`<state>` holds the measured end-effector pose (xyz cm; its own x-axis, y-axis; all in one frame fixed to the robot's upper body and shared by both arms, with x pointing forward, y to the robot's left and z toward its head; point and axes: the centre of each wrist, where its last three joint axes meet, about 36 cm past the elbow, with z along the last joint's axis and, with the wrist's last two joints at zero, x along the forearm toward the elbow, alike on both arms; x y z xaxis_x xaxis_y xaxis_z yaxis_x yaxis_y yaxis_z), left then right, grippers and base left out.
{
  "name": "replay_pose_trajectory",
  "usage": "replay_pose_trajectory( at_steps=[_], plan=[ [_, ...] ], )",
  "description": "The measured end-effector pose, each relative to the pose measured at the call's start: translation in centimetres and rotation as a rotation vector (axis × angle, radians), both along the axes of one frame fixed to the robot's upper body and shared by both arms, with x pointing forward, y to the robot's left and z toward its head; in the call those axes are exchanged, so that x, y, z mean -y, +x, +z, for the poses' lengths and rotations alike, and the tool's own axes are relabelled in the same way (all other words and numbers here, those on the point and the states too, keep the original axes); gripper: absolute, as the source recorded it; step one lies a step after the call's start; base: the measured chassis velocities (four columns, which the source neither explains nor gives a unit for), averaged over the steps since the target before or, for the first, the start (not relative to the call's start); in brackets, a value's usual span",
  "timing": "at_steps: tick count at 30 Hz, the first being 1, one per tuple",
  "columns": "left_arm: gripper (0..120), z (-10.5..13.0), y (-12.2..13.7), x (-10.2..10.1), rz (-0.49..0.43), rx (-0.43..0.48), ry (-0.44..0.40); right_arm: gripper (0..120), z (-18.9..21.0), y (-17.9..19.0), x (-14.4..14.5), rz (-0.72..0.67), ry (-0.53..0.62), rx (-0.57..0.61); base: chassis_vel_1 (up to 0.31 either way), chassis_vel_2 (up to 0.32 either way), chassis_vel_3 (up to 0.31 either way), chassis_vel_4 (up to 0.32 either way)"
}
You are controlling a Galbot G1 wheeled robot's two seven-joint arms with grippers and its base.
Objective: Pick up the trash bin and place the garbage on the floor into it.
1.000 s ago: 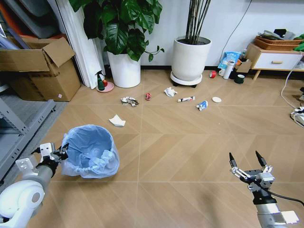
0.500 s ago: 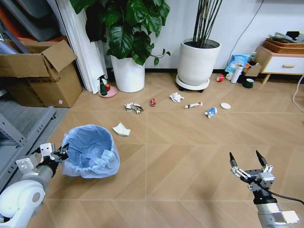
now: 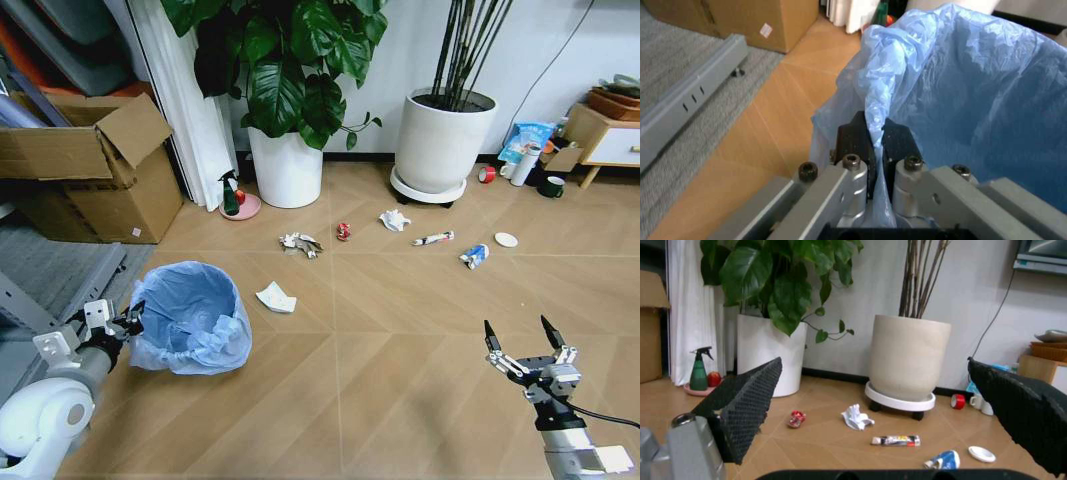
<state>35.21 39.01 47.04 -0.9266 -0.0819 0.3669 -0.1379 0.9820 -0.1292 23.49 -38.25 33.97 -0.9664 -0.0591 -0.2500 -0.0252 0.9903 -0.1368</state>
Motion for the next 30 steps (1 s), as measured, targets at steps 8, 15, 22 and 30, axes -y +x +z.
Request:
replay_pose_trajectory(
  at_steps=[8, 15, 22, 30],
  plan=[
    [0, 0.0, 0.05, -0.02, 0.001, -0.001, 0.0, 100, 0.03, 0.06, 0.02, 0.001, -0.001, 0.002, -0.045, 0.202, 0.042, -0.195],
    [0, 0.03, 0.08, -0.06, 0.001, -0.002, 0.001, 100, 0.07, 0.15, 0.03, 0.001, -0.001, 0.004, -0.056, 0.223, 0.045, -0.224],
    [0, 0.04, 0.14, -0.1, 0.002, -0.003, 0.002, 100, 0.05, 0.11, 0.03, 0.003, -0.002, 0.005, -0.042, 0.251, 0.034, -0.238],
    [0, 0.04, 0.19, -0.11, 0.002, -0.003, 0.001, 100, 0.05, 0.14, 0.01, 0.004, -0.003, 0.007, -0.048, 0.215, 0.043, -0.225]
  ],
)
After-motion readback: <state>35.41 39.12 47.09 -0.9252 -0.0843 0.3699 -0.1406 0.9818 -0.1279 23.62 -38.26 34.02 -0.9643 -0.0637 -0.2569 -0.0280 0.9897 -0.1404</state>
